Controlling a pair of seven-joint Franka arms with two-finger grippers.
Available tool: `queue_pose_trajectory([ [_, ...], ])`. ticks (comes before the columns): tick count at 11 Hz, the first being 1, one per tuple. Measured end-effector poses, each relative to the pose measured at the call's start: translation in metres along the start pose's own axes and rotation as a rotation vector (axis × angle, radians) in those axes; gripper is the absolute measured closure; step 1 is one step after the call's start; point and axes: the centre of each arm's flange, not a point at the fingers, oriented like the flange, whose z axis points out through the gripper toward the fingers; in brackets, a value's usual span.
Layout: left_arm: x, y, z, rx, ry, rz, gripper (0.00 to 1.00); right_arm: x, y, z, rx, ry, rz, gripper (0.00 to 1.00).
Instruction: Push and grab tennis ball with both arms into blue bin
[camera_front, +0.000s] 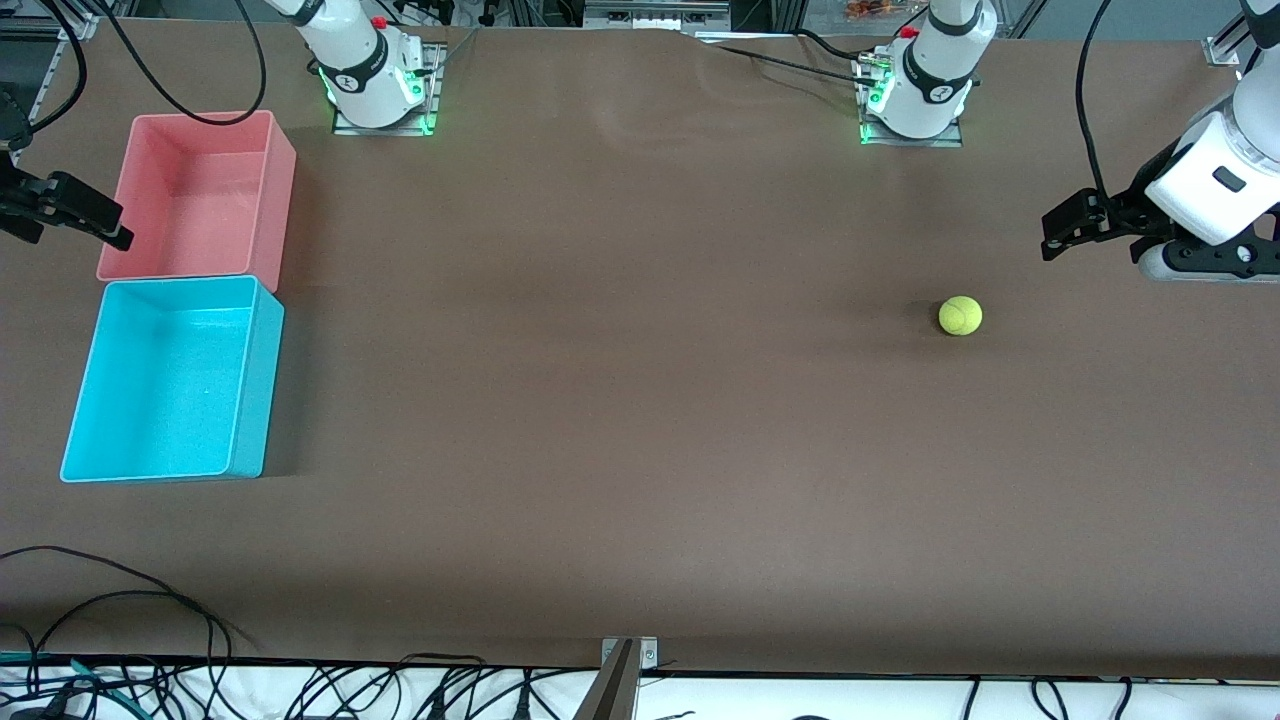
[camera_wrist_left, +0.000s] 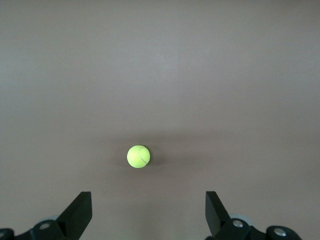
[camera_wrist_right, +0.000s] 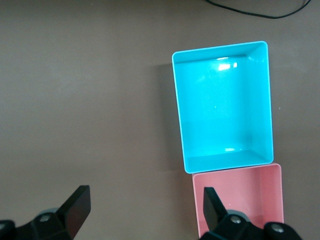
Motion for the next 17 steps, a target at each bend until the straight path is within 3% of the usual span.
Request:
queue_pose_trajectory([
  [17, -0.0012, -0.0049, -0.0014, 0.0, -0.005, -0.009, 0.0, 0.0001, 0.0008, -0.0001, 0.0, 0.001, 0.001, 0.0],
])
